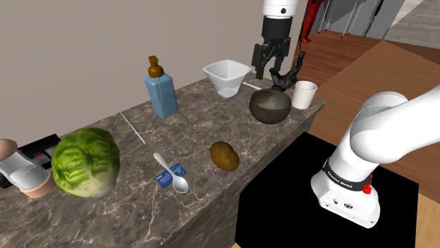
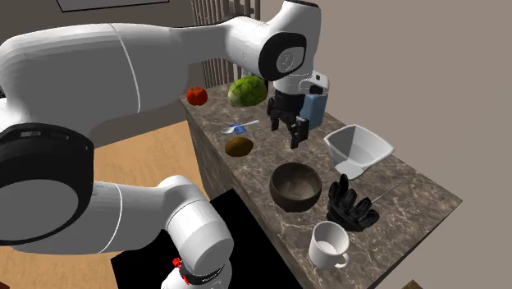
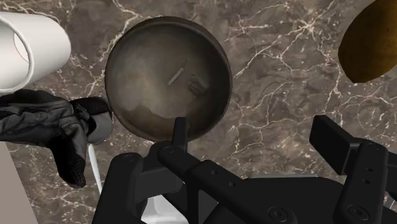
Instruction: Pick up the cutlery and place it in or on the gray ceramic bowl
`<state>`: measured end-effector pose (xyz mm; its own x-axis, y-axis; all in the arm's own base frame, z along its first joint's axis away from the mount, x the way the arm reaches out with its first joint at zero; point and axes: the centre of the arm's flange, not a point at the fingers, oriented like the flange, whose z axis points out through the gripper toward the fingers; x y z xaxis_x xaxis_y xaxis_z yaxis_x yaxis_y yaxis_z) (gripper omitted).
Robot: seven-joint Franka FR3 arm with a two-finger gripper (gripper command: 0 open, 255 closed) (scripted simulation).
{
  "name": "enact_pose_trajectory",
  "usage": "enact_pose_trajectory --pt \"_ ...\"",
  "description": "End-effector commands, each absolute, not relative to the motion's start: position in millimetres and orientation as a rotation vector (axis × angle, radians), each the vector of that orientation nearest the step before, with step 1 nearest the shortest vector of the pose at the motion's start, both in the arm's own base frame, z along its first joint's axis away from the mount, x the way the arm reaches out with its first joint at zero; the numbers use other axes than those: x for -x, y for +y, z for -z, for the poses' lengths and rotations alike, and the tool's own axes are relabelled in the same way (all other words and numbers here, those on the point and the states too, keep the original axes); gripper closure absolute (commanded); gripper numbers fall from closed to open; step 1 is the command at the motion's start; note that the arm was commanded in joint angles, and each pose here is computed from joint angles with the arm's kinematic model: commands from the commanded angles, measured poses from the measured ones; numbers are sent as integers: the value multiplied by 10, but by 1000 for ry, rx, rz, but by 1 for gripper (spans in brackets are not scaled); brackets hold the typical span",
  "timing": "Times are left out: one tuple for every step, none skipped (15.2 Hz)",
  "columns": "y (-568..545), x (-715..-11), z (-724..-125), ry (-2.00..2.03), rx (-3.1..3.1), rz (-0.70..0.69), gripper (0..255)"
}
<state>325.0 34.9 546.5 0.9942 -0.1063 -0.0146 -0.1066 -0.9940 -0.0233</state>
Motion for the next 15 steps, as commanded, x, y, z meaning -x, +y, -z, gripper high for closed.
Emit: enact_pose_trajectory --pt "349 -3250 -5465 166 3113 -21 0" --pt "473 -3269 -5417 166 3115 -22 0" --pt "597 -3288 -5368 165 3117 -23 0" --pt "721 -3307 -5318 164 3119 -24 0" --pt "845 -3326 -5269 164 3121 -25 0" --pt "969 -3344 -5219 163 3123 -27 0" --pt "1093 -3363 -5169 162 3125 -28 0" --pt "1217 -3381 -5119 162 3127 -29 0" --pt "1340 -3399 -5068 161 3129 -30 0" --pt "1464 -3418 -5018 160 3130 -31 0" --pt "1588 -3436 -4967 160 3132 -32 0" --pt "1711 -3454 -4915 159 3134 -33 0" --pt "1834 -3471 -4864 158 3136 -34 0" --pt "1957 -3489 -4812 158 3138 -36 0" --pt "2081 -3507 -4760 157 3140 -37 0"
